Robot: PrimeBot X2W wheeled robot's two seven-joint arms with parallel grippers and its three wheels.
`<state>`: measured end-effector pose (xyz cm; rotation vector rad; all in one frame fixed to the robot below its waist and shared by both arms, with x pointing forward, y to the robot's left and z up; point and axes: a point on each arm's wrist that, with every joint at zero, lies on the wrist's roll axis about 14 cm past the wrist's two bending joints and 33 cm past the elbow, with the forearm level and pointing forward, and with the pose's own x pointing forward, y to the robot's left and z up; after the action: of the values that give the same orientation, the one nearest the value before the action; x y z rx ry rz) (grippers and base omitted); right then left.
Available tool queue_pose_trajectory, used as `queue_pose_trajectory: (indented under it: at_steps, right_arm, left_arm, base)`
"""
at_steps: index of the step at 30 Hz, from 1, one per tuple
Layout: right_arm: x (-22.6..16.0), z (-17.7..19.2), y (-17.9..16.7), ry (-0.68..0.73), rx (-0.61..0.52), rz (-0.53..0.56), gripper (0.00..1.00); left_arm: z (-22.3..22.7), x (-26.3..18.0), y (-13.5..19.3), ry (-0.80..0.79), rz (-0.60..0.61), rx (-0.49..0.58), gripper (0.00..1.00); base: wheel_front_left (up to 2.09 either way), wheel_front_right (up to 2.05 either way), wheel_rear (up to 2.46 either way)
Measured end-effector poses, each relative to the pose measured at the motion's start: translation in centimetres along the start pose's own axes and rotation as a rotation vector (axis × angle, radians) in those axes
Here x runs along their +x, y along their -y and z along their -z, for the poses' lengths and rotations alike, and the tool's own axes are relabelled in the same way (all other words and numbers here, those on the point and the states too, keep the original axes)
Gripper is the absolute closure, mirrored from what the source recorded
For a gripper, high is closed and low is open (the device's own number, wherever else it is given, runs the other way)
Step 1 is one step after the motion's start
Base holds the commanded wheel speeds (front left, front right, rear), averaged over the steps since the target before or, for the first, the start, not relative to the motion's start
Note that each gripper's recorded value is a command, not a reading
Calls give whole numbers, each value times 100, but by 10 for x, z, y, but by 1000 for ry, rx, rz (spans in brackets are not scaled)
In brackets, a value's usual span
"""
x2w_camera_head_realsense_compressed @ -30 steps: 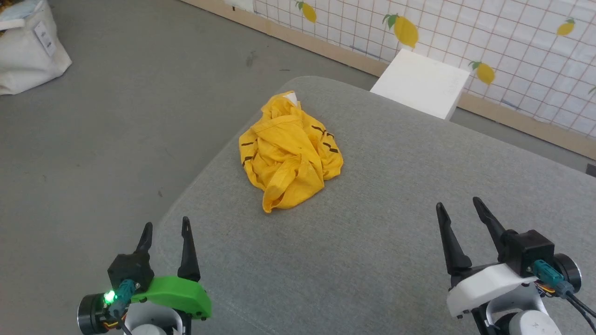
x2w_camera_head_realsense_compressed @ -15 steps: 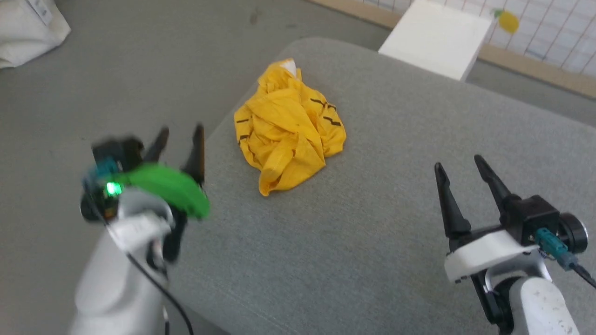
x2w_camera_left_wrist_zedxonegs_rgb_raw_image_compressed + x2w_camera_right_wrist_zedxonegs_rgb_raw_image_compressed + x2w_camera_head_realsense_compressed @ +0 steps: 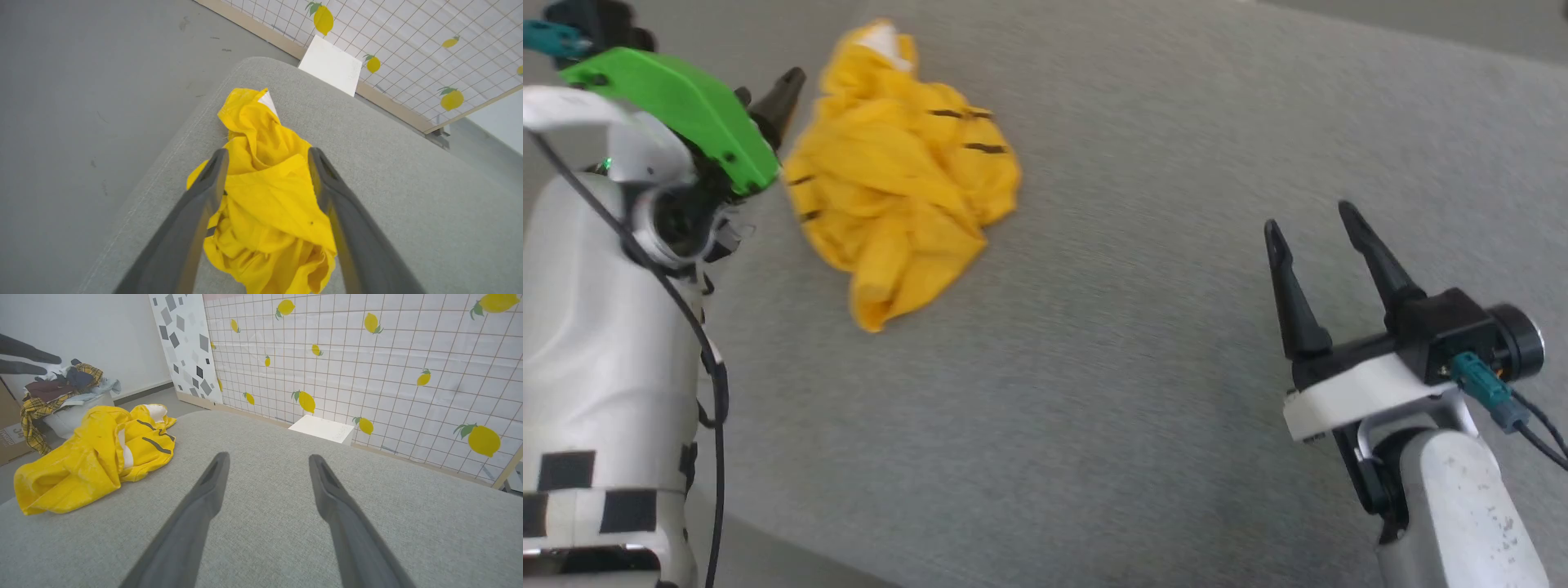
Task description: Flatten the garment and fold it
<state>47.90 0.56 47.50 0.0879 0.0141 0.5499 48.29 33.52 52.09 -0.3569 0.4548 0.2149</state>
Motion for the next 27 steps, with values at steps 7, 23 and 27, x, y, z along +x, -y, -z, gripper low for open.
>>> queue_pose_trajectory:
  at_steps: [7, 23, 27]
  right_arm:
    - [-7, 18, 34, -16, 12, 80, 0]
    - [-40, 46, 83, -81, 17, 226, 0]
    - [-49, 34, 84, -61, 20, 242, 0]
  left_arm:
    - [90, 39, -7, -378, -82, -77, 0]
    - [133, 66, -20, -350, -140, -3, 100]
    - [84, 64, -11, -74, -98, 103, 100]
  base:
    - [0, 0, 0]
    - [0, 0, 0]
    - [0, 0, 0]
